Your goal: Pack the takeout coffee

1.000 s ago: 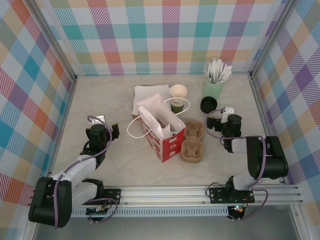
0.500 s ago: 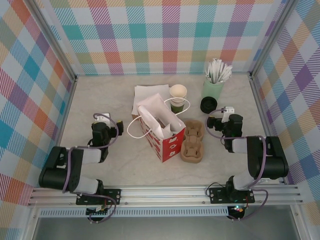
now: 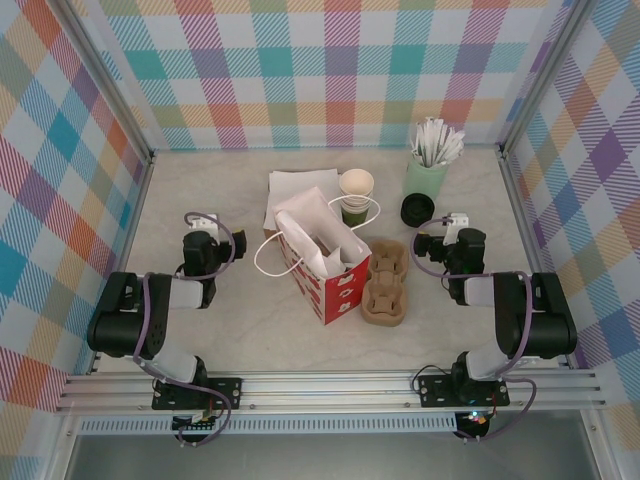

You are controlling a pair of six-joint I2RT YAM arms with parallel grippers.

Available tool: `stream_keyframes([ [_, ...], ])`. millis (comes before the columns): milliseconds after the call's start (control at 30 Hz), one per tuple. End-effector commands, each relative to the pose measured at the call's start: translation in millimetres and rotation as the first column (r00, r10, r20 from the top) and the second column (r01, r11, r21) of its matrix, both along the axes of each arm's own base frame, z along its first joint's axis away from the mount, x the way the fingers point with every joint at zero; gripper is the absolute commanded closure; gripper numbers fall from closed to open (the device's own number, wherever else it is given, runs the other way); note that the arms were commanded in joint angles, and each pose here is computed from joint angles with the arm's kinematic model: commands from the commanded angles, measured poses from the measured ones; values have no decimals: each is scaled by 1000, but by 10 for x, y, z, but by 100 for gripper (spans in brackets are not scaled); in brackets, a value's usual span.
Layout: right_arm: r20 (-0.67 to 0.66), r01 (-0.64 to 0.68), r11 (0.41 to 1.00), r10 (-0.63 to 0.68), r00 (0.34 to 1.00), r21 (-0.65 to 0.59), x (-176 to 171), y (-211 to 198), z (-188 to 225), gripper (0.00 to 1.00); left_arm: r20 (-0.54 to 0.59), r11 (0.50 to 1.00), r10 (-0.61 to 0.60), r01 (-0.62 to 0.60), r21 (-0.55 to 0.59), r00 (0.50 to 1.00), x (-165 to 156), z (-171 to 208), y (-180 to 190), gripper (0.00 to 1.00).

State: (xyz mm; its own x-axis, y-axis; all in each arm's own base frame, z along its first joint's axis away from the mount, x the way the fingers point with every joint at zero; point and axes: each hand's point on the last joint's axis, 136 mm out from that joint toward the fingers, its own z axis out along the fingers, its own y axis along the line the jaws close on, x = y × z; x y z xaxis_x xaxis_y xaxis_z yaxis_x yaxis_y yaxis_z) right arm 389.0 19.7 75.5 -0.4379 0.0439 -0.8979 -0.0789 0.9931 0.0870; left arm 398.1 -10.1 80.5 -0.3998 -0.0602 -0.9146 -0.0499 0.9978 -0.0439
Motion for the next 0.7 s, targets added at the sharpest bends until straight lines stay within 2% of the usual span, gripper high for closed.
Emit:
stream_keyframes([
  [0, 53, -20, 1000, 19, 998, 5, 77, 29, 147, 0, -13, 1000, -12, 12, -18, 1000, 6, -27, -19, 0],
  [667, 53, -21, 1000, 21, 998, 5, 82, 31, 152, 0, -14, 1000, -13, 13, -15, 1000, 5, -28, -28, 0],
])
